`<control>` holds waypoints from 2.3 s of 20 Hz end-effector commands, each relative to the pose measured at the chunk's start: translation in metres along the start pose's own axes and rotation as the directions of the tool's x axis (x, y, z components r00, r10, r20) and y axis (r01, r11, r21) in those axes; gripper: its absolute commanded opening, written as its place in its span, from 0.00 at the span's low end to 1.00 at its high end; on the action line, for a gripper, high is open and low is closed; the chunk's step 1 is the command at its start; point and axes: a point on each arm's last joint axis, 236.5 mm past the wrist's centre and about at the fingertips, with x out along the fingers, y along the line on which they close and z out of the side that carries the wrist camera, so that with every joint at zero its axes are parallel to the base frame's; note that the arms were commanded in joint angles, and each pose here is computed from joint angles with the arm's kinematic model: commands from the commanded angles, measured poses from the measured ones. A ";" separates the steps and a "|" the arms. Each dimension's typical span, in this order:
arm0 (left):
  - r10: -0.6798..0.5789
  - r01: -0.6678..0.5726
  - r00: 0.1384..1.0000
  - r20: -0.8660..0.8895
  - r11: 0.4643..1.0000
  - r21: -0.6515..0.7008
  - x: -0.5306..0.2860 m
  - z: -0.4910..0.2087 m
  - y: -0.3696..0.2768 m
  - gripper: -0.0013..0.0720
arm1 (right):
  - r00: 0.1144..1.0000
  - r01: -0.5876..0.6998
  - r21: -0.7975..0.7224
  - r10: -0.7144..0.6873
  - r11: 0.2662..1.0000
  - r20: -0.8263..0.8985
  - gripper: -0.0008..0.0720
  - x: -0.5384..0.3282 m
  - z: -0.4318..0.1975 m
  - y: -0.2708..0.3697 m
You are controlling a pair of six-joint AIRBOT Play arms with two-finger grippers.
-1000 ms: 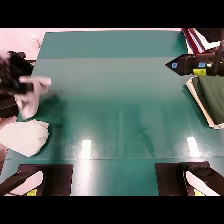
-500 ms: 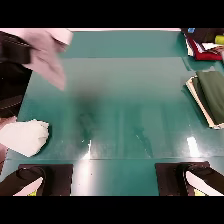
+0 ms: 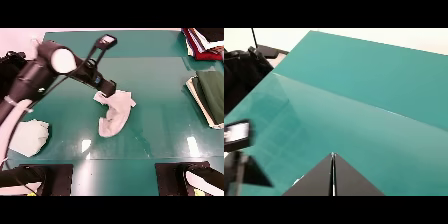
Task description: Fold the shirts.
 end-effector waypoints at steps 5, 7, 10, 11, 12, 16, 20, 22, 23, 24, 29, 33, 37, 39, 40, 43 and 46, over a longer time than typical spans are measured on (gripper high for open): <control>-0.048 0.023 0.997 -0.059 0.930 -0.367 0.064 -0.021 0.119 0.88 | 0.998 0.011 0.038 -0.008 0.999 -0.061 0.03 0.002 -0.033 -0.005; -0.153 0.100 0.984 -0.087 0.893 -0.440 0.086 -0.038 0.129 0.88 | 0.996 0.018 0.062 -0.012 0.998 -0.085 0.03 0.008 -0.049 -0.010; -0.226 0.132 0.961 -0.158 0.880 -0.455 0.124 -0.065 0.130 0.88 | 0.990 0.028 0.100 -0.013 0.995 -0.142 0.03 0.019 -0.077 -0.019; -0.239 0.131 0.953 -0.186 0.879 -0.459 0.135 -0.075 0.128 0.88 | 0.987 0.032 0.113 -0.013 0.993 -0.161 0.03 0.022 -0.086 -0.021; -0.249 0.128 0.946 -0.208 0.877 -0.463 0.143 -0.082 0.126 0.88 | 0.984 0.036 0.123 -0.013 0.992 -0.179 0.03 0.025 -0.095 -0.023; -0.225 0.099 0.947 -0.230 0.885 -0.455 0.156 -0.091 0.134 0.39 | 0.957 0.065 0.207 -0.003 0.976 -0.289 0.03 0.040 -0.147 -0.035; -0.161 0.035 0.942 -0.295 0.920 -0.390 0.150 -0.101 0.149 0.05 | 0.890 0.115 0.284 0.028 0.952 -0.455 0.03 0.052 -0.223 -0.047; -0.110 0.003 0.948 -0.300 0.942 -0.336 0.134 -0.090 0.157 0.05 | 0.821 0.190 0.363 0.055 0.912 -0.568 0.04 0.052 -0.281 -0.052; -0.083 -0.006 0.959 -0.271 0.949 -0.314 0.123 -0.077 0.159 0.05 | 0.783 0.225 0.396 0.077 0.890 -0.617 0.22 0.052 -0.313 -0.053; -0.064 -0.012 0.968 -0.241 0.954 -0.299 0.114 -0.065 0.161 0.05 | 0.754 0.260 0.430 0.097 0.865 -0.650 0.49 0.052 -0.342 -0.053; -0.052 -0.012 0.974 -0.220 0.960 -0.280 0.099 -0.053 0.158 0.05 | 0.687 0.282 0.619 0.295 0.733 -0.664 0.55 0.081 -0.444 -0.013; -0.058 -0.012 0.969 -0.242 0.960 -0.279 0.098 -0.058 0.157 0.05 | 0.674 0.223 0.653 0.369 0.724 -0.640 0.64 0.129 -0.470 0.031; -0.060 -0.011 0.968 -0.245 0.960 -0.279 0.098 -0.059 0.156 0.05 | 0.637 0.181 0.632 0.400 0.754 -0.659 0.63 0.162 -0.474 0.054; -0.061 -0.011 0.967 -0.248 0.960 -0.279 0.097 -0.060 0.156 0.05 | 0.649 0.175 0.618 0.382 0.766 -0.658 0.29 0.178 -0.471 0.051; -0.063 -0.010 0.966 -0.251 0.960 -0.278 0.096 -0.060 0.155 0.05 | 0.657 0.175 0.615 0.374 0.769 -0.654 0.09 0.183 -0.470 0.048; -0.009 -0.040 0.979 -0.202 0.971 -0.237 0.067 -0.042 0.156 0.05 | 0.690 0.120 0.550 0.329 0.826 -0.645 0.03 0.184 -0.443 0.036; 0.129 -0.128 0.992 -0.004 0.983 -0.131 -0.032 0.018 0.150 0.05 | 0.778 -0.008 0.446 0.285 0.895 -0.559 0.03 0.158 -0.341 0.021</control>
